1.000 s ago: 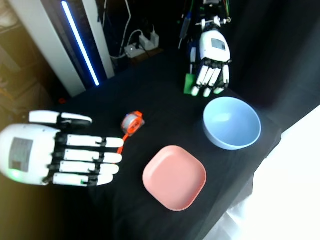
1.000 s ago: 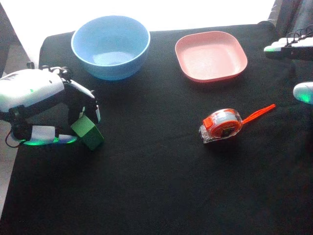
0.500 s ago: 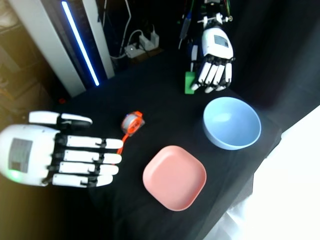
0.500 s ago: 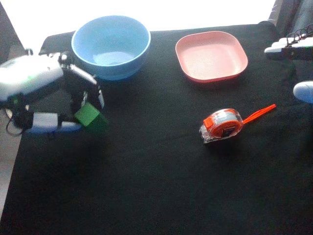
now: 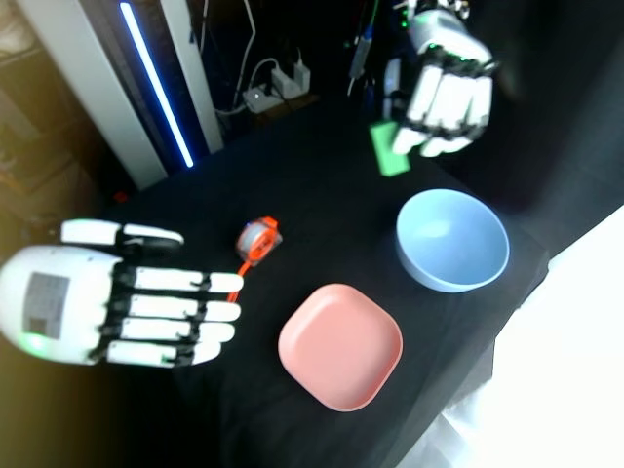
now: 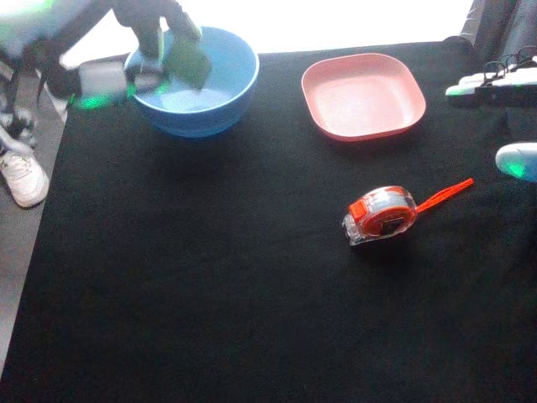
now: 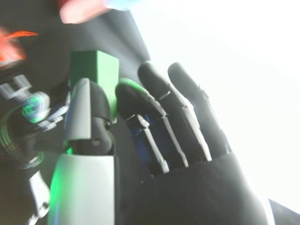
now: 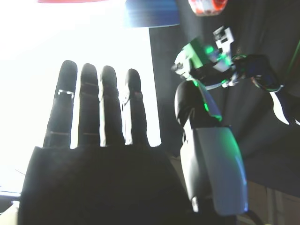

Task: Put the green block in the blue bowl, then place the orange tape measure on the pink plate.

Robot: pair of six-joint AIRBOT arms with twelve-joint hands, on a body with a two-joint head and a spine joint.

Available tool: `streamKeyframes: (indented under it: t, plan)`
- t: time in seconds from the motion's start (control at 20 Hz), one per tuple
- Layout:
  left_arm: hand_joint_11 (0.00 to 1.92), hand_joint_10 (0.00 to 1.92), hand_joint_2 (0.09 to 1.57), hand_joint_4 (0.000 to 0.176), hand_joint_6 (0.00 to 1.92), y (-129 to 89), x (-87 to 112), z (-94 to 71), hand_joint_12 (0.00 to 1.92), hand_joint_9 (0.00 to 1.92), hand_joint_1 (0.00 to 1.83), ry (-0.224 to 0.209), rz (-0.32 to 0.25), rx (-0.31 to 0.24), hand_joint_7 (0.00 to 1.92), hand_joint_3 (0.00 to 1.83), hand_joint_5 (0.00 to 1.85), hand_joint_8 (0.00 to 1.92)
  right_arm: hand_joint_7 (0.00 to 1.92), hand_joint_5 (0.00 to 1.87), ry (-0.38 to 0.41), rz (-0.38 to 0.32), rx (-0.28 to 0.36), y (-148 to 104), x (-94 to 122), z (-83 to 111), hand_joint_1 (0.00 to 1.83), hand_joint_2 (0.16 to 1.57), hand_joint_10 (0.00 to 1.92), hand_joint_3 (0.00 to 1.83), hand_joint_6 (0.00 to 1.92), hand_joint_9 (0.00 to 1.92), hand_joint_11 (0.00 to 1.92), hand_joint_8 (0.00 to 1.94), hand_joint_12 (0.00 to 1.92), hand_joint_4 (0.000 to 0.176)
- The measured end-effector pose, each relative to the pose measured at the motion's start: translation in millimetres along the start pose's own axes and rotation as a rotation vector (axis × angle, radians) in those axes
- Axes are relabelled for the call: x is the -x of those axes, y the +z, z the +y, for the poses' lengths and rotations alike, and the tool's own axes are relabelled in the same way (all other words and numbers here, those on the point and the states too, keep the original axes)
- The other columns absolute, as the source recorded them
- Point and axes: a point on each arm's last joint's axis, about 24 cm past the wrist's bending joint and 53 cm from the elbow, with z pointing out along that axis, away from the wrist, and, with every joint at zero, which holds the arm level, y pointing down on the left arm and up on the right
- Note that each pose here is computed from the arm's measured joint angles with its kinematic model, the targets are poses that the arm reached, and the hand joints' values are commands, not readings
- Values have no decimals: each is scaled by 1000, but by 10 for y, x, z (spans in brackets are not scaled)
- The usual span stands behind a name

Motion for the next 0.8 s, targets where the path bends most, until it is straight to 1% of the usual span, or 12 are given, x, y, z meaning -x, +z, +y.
streamKeyframes:
  t: [0.1, 0.15, 0.2, 0.25, 0.35, 0.4, 0.5, 0.55, 0.6, 0.65, 0.7, 0.8]
  plan:
    - [804, 1019, 1050, 0, 456, 144, 48, 216, 1518, 992, 1270, -23, -21, 64, 1083, 1, 1199, 1019, 335, 416, -4, 0, -2, 0, 10, -10, 475, 1278, 7, 0, 3, 331, 14, 4, 915, 51]
    - [800, 1005, 1051, 0, 503, 208, 45, 367, 1494, 979, 1263, -40, -23, 110, 1080, 1, 1188, 1000, 342, 421, -5, -4, -5, 0, 28, -21, 458, 1276, 7, 0, 4, 336, 15, 6, 920, 50]
    - [897, 1268, 1059, 0, 481, 244, 22, 519, 1688, 1030, 1279, -51, -18, 153, 1081, 1, 1160, 1078, 345, 426, -5, -6, -4, 2, 32, -23, 469, 1273, 4, 0, 4, 331, 2, 5, 916, 50]
    - [970, 1442, 1046, 0, 663, 260, -9, 659, 1794, 1058, 1208, -66, -10, 196, 1062, 0, 1146, 1143, 346, 424, -3, -6, -4, 5, 27, -25, 472, 1273, 0, 0, 2, 323, 0, 4, 913, 50]
    - [846, 1071, 1080, 0, 812, 277, -165, 919, 1509, 978, 1244, -88, 39, 280, 1081, 0, 1024, 978, 350, 427, -3, -1, -4, 13, 5, -32, 460, 1275, 0, 0, 1, 291, 0, 1, 848, 32]
    - [771, 869, 1105, 0, 894, 290, -232, 955, 1411, 924, 1222, -88, 59, 292, 1014, 3, 976, 1038, 345, 429, -4, 1, -4, 13, -1, -33, 464, 1280, 1, 1, 1, 270, 0, 1, 803, 26]
    - [762, 708, 1126, 0, 930, 369, -443, 1014, 1406, 923, 1224, -101, 107, 319, 987, 3, 917, 1129, 347, 430, -2, -2, -1, 15, 5, -27, 438, 1284, 0, 1, 1, 259, 0, 1, 754, 35]
    - [652, 681, 1031, 0, 395, 396, -518, 1023, 1477, 873, 1116, -93, 122, 322, 855, 0, 831, 745, 350, 428, -2, -2, 1, 18, 2, -26, 451, 1281, 4, 0, 0, 275, 0, 1, 771, 35]
    - [623, 779, 1023, 24, 131, 418, -566, 1034, 1541, 822, 1060, -96, 131, 327, 859, 0, 840, 502, 358, 435, -1, -2, 1, 23, -2, -28, 453, 1279, 7, 0, 2, 287, 6, 3, 783, 30]
    - [588, 862, 1026, 35, 34, 429, -630, 1042, 1583, 759, 1001, -106, 144, 334, 870, 0, 832, 345, 349, 432, -2, 0, -1, 26, -7, -37, 430, 1276, 4, 0, 0, 282, 0, 1, 782, 43]
    - [529, 859, 1023, 39, 6, 434, -712, 1035, 1574, 668, 974, -114, 164, 339, 834, 0, 794, 217, 354, 437, -4, -2, -2, 28, 1, -47, 422, 1277, 7, 0, 2, 292, 8, 3, 785, 33]
    - [318, 708, 1010, 65, 0, 441, -811, 1005, 1537, 523, 933, -111, 191, 337, 762, 0, 690, 64, 367, 444, -1, -4, -3, 32, 4, -52, 403, 1278, 7, 0, 4, 299, 15, 6, 791, 33]
